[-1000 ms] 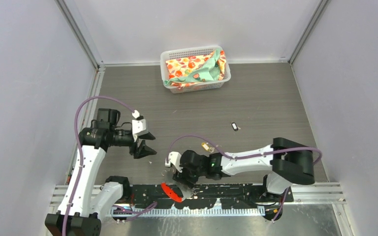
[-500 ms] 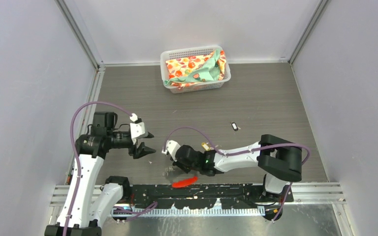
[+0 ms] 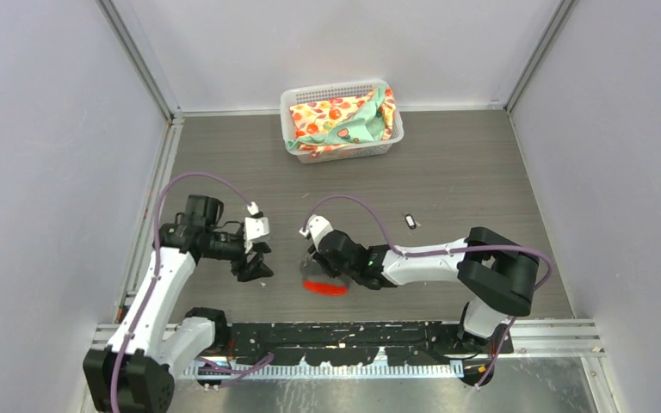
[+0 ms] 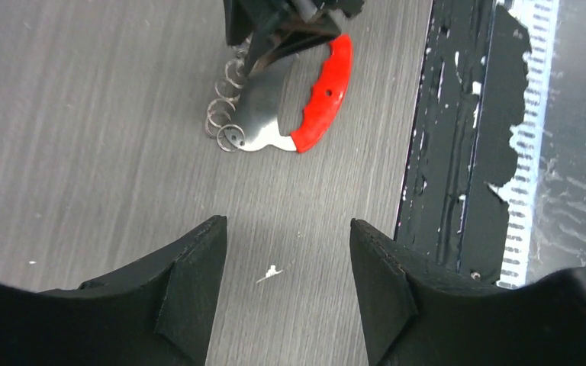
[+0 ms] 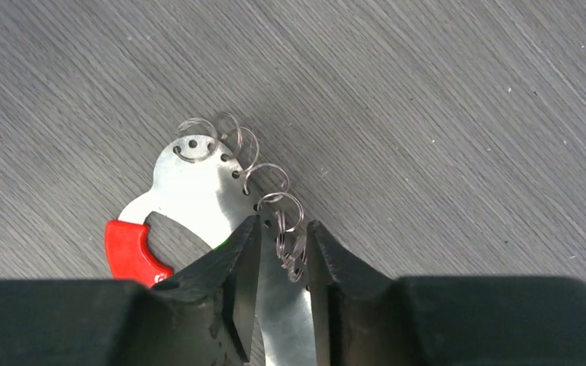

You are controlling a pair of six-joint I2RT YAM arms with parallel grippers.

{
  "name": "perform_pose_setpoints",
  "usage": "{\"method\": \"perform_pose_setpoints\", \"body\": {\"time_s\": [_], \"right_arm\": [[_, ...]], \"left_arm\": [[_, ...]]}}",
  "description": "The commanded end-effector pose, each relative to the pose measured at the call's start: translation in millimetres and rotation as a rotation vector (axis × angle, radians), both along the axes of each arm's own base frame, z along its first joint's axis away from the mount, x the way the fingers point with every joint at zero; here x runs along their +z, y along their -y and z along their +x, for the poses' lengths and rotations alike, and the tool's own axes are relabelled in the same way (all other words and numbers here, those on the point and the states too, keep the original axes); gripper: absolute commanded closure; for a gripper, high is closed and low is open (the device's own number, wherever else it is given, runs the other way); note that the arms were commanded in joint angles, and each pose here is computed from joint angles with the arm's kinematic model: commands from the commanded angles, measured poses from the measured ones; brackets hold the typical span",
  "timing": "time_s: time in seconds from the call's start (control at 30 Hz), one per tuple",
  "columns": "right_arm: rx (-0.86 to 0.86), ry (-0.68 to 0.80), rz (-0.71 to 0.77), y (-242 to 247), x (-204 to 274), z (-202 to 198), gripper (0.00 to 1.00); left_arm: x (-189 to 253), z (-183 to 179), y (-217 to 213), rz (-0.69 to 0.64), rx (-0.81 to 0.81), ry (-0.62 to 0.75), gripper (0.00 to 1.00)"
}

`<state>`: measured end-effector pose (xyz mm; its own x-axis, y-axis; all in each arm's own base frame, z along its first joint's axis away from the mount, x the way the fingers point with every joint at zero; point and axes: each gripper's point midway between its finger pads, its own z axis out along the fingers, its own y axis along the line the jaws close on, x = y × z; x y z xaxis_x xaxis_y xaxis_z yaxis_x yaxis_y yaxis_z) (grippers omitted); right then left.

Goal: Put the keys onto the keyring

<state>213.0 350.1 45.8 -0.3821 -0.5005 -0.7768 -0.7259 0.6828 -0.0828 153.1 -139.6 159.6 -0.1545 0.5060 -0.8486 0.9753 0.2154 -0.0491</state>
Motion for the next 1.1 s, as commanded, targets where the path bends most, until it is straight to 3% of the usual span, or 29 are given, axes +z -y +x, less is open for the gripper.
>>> {"method": "perform_pose_setpoints", "body": {"time_s": [0.0, 0.13, 0.3, 0.63, 0.83, 1.07], "right_arm": [[-0.043, 0.028, 0.098, -0.3, 25.9, 8.2, 0.6], [0.021, -0.026, 0.209, -5.7, 51.2, 19.8, 0.47], [0.161, -0.079, 0.248, -22.2, 73.2, 26.0, 0.44], [0.322, -0.261, 0.279, -61.6, 48.5, -5.5, 0.61], [0.294, -0.304, 0.199, -66.0, 11.4, -12.3, 0.57], [0.244, -0.278, 0.171, -68.7, -0.4, -2.2, 0.6]], "left_arm": [[-19.5, 18.0, -2.4, 0.067, -0.038, 0.033, 0.39], [-16.8, 31.2, -2.2, 0.057, 0.017, -0.001, 0.41], [-15.0, 37.1, -3.0, 0.009, 0.114, -0.039, 0.41], [-18.4, 45.8, -8.6, -0.014, 0.212, -0.077, 0.42], [-22.9, 43.6, -11.2, 0.007, 0.217, -0.087, 0.44], [-23.4, 40.0, -11.8, 0.011, 0.21, -0.093, 0.45]]}}
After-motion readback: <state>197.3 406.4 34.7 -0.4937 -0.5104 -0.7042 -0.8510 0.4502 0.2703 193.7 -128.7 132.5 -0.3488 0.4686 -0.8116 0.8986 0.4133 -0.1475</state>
